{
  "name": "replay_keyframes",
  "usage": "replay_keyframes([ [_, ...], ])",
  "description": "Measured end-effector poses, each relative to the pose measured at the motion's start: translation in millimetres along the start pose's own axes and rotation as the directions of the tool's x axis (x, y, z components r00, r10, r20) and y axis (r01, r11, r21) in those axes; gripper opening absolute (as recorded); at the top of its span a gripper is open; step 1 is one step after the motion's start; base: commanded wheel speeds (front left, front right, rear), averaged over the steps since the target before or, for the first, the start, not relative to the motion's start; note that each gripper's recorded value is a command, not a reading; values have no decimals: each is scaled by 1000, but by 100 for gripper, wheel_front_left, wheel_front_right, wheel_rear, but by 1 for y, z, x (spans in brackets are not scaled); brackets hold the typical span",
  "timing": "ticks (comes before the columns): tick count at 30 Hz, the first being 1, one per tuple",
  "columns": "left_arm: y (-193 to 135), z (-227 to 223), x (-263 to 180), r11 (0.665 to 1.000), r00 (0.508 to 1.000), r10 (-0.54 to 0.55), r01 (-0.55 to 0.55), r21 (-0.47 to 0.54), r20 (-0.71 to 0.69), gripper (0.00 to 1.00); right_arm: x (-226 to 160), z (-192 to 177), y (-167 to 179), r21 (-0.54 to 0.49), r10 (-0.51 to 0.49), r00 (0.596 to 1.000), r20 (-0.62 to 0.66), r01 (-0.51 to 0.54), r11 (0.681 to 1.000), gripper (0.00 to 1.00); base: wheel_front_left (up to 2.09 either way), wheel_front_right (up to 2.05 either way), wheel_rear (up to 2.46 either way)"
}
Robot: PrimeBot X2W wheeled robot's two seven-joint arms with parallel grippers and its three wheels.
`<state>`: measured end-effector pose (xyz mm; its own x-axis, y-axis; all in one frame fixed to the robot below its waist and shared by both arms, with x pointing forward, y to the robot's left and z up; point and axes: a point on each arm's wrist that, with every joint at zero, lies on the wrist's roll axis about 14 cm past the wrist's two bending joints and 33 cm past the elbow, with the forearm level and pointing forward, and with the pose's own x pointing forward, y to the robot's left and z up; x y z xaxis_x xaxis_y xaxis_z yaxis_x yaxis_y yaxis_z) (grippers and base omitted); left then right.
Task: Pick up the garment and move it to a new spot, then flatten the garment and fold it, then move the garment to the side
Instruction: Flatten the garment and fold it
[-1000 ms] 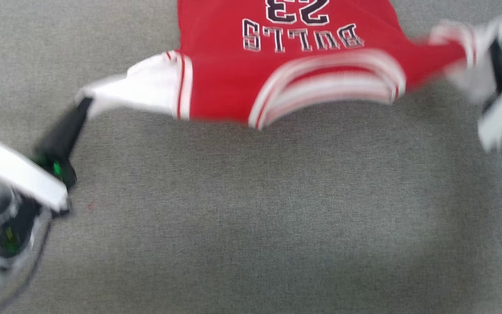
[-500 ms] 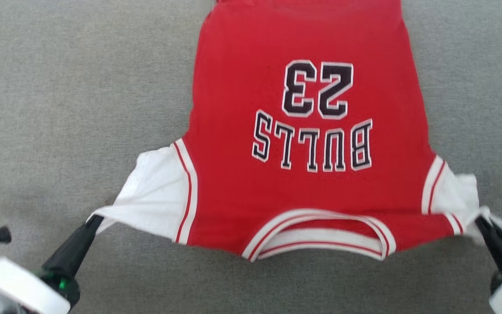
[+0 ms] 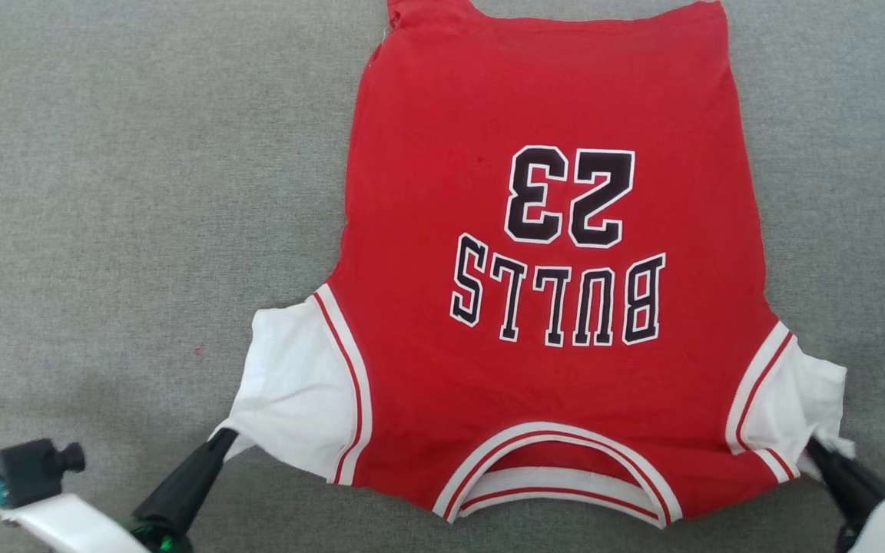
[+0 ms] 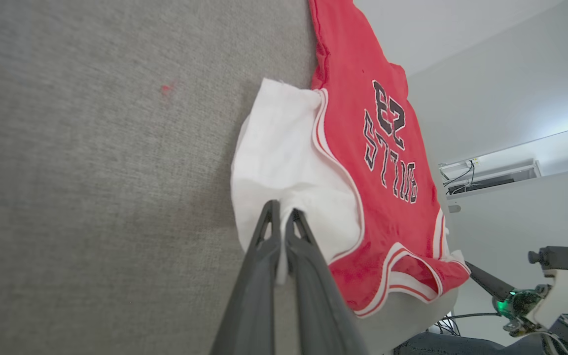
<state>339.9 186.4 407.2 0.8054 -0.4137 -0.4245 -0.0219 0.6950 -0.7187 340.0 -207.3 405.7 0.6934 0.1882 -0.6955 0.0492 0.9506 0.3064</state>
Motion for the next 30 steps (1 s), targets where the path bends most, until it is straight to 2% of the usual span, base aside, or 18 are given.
replay_keyframes([
  [5, -2, -10, 9, 1000, 1000, -6, 5, -21, -17, 0, 12, -28, -9, -14, -31, 994, -106, 30, 999, 0, 0, 0, 0],
  [14, 4, -20, 14, 999, 999, 12, -15, -52, -45, 0, 27, -43, -9, 15, -25, 992, -121, 27, 1000, 0, 0, 0, 0],
  [15, 4, -20, 14, 999, 999, 12, -15, -53, -46, 0, 28, -44, -9, 8, -24, 992, -122, 25, 1000, 5, 0, 0, 0],
  [16, 4, -20, 15, 998, 999, 11, -14, -53, -45, 0, 29, -43, -9, -6, -24, 992, -120, 24, 1000, 31, 0, 0, 0],
  [17, 4, -20, 15, 998, 999, 12, -14, -53, -46, 0, 29, -41, -10, -17, -28, 993, -115, 27, 999, 100, 0, 0, 0],
  [22, 1, -19, 15, 999, 999, 3, -5, -53, -42, 0, 23, -8, -14, -48, -46, 999, -18, 45, 998, 100, 0, 0, 0],
  [25, -1, -17, 14, 999, 999, -4, 3, -44, -37, 0, 10, 30, -28, -118, -92, 994, 56, 98, 988, 100, 0, 0, 0],
  [30, -5, -15, 10, 999, 1000, -16, 15, -33, -25, 0, -1, 110, -30, -228, -118, 973, 200, 163, 960, 100, 0, 0, 0],
])
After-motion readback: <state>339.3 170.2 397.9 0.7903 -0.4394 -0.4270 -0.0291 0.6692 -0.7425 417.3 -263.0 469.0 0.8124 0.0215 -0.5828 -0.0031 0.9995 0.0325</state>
